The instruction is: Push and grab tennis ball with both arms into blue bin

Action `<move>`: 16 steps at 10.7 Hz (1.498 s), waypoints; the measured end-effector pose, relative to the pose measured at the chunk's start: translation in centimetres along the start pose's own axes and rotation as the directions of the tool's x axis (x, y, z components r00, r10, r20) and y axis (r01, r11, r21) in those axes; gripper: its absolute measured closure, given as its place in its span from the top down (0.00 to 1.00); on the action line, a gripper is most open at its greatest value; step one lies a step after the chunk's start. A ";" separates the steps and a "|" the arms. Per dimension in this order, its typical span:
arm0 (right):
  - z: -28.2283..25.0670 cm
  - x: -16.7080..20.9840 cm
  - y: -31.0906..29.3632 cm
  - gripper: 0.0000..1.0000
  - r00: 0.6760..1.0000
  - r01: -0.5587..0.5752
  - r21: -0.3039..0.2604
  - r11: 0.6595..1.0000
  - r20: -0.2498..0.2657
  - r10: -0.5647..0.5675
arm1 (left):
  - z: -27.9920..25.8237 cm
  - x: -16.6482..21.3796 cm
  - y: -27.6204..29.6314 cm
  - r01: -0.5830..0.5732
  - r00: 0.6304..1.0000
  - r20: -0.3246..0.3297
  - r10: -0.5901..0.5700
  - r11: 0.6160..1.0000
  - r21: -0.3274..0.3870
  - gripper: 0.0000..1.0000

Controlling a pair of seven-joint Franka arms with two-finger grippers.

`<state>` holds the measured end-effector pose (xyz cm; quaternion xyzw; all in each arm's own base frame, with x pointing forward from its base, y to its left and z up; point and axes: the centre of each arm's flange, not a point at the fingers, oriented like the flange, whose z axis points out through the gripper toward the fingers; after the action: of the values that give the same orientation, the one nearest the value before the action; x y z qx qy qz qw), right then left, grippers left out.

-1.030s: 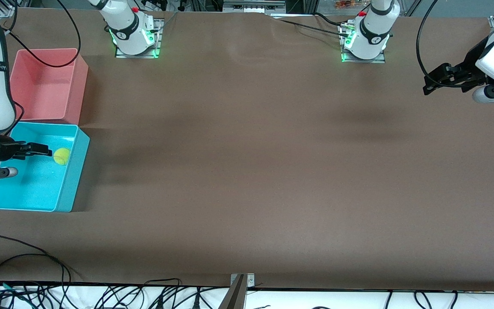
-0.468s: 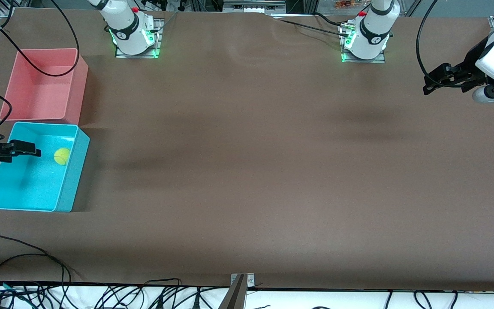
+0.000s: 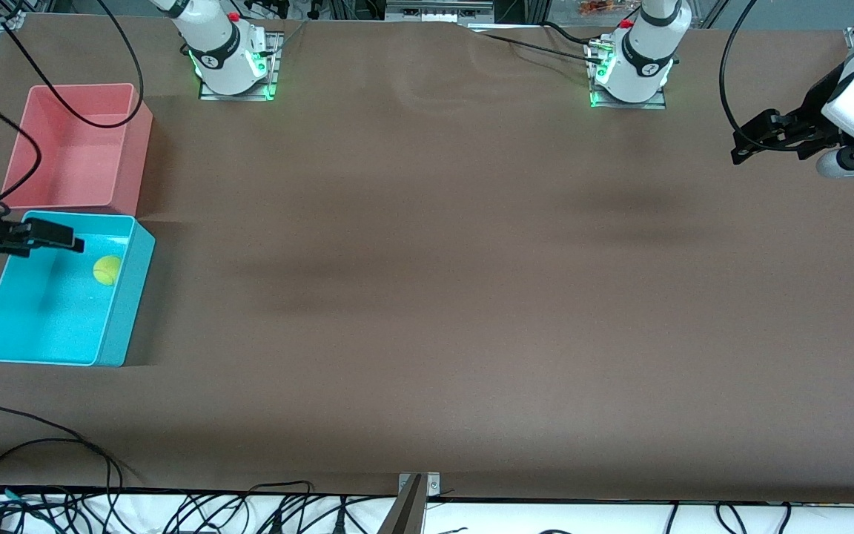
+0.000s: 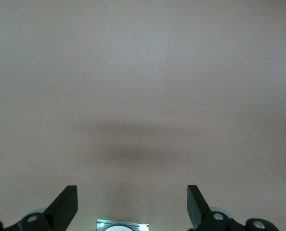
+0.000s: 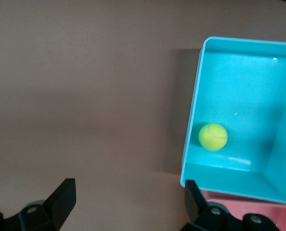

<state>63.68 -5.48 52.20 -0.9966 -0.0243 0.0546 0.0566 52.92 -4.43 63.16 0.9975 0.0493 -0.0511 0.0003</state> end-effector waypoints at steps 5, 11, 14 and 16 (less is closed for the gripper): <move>1.9 -2.8 -6.3 1.00 0.997 -0.029 -0.084 0.996 0.067 0.035 | 0.0 0.1 -0.2 0.004 1.000 0.001 -0.004 1.000 0.000 1.00; 0.3 -4.6 -7.1 1.00 0.992 -0.128 -0.110 0.986 -0.004 0.129 | 0.1 0.1 -0.3 0.005 1.000 0.002 -0.005 1.000 0.000 1.00; -1.8 -5.6 -4.8 1.00 0.985 -0.173 -0.097 0.980 -0.039 0.170 | 0.1 0.1 -0.3 0.006 1.000 0.002 -0.006 1.000 0.000 1.00; -2.2 -5.9 -2.7 1.00 0.978 -0.207 -0.091 0.974 -0.045 0.204 | 0.1 0.1 -0.3 0.006 1.000 0.002 -0.006 1.000 0.000 1.00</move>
<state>57.92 -3.34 55.33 -0.9961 0.0774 0.0412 0.0035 52.96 -4.11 63.10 0.9973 0.0523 -0.0519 0.0004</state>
